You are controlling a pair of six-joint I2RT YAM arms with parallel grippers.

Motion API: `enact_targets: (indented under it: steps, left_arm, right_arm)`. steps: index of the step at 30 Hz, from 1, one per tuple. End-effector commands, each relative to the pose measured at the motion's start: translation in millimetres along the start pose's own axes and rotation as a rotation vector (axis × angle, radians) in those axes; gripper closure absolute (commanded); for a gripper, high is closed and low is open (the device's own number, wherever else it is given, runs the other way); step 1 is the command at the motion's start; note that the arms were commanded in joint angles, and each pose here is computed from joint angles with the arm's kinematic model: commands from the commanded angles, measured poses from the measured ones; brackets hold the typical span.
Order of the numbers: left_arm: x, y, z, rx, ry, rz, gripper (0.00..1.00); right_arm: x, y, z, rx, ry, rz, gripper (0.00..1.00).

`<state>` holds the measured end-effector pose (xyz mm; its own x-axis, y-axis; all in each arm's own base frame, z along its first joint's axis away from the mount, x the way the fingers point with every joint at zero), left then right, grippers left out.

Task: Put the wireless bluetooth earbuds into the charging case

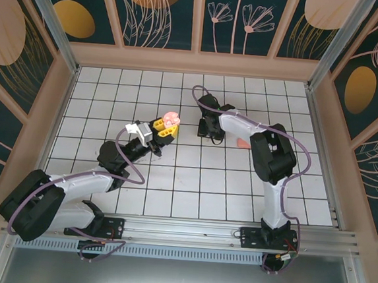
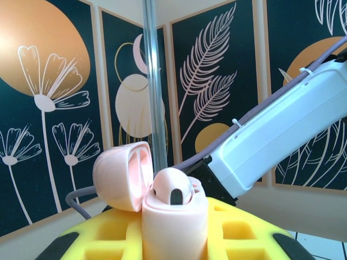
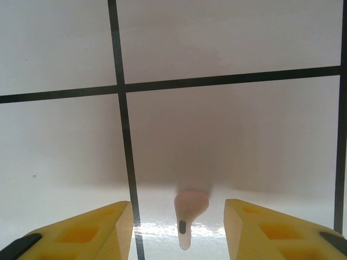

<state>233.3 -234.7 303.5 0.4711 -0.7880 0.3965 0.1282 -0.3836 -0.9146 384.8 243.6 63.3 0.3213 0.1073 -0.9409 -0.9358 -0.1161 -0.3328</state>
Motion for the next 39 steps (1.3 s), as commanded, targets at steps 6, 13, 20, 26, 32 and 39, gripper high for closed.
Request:
enact_targets:
  steps: [6, 13, 20, 26, 32, 39]
  left_arm:
    - [4, -13, -8, 0.024, 0.043, -0.05, 1.0]
    - [5, -12, -7, 0.024, 0.043, -0.046, 1.0]
    - [7, -12, -7, 0.022, 0.049, -0.045, 1.0]
    - [9, -11, -7, 0.017, 0.053, -0.041, 1.0]
    - [11, -11, -7, 0.012, 0.056, -0.044, 1.0]
    - [11, -10, -7, 0.007, 0.058, -0.043, 1.0]
  right_arm:
    - [4, -3, 3, -0.007, 0.034, 0.007, 0.52]
    - [7, -2, 3, -0.01, 0.044, 0.013, 0.52]
    - [9, 1, 1, -0.013, 0.052, 0.017, 0.52]
    - [12, 5, -1, -0.014, 0.057, 0.023, 0.53]
    - [12, 8, -4, -0.009, 0.07, 0.028, 0.53]
    - [10, 13, -9, 0.002, 0.084, 0.027, 0.54]
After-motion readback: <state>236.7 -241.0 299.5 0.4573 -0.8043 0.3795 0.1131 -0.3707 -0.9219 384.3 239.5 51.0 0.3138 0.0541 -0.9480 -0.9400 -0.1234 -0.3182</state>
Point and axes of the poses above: each hand's point on the last joint's axis, 136 mm out from that joint toward the fingers, its own x axis out along the fingers, its own z axis along the line the jaws close on, y = z × x, the point moved 3 cm from there along -x, back along the fingers, and after that the axes turned 9 degrees about -x, right-handed, at the moved point
